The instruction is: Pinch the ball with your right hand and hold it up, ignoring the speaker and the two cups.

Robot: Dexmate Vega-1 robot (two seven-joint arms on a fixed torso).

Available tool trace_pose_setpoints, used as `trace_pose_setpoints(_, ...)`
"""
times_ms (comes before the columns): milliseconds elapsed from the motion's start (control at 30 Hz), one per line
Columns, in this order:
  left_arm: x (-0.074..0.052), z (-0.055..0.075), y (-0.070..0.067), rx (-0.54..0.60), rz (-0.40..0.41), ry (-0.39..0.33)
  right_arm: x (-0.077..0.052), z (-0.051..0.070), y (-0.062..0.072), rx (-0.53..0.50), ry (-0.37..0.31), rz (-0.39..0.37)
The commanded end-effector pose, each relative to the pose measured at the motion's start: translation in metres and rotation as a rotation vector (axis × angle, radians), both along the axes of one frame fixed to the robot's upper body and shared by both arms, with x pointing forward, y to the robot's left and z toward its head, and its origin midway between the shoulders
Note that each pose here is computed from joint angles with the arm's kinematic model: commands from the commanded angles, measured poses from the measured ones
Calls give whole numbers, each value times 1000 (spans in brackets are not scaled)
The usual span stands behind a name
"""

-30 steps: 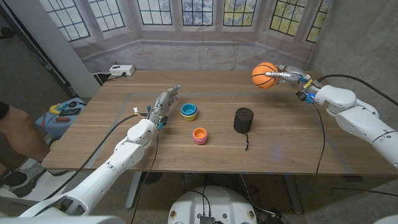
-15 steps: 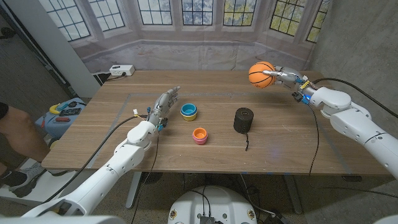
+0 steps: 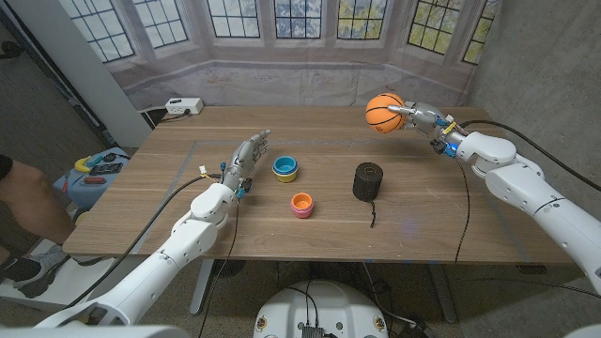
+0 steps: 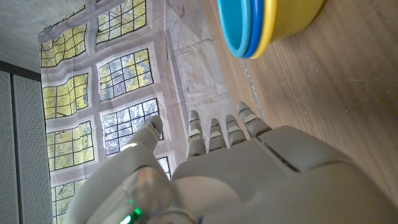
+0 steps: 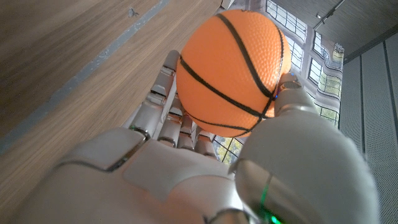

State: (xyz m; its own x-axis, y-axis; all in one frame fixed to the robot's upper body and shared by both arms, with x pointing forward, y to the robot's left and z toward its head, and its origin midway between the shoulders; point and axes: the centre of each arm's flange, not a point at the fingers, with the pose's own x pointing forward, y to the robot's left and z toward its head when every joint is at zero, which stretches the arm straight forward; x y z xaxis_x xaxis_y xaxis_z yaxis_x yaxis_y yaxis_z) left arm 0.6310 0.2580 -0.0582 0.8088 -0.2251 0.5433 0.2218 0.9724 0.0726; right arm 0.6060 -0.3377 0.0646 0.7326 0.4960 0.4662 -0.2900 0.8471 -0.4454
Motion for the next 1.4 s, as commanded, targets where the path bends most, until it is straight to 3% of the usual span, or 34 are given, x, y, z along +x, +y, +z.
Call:
trace_pose_setpoints(33, 0, 1, 0, -12, -3, -18, 17, -1, 25, 64, 29, 93)
trace_pose_setpoints(867, -13, -4, -5, -17, 4, -27, 28, -20, 39, 149, 118, 212)
trace_pose_setpoints(1400, -13, -4, 2, -17, -2, -37, 42, -28, 67, 178, 172, 284)
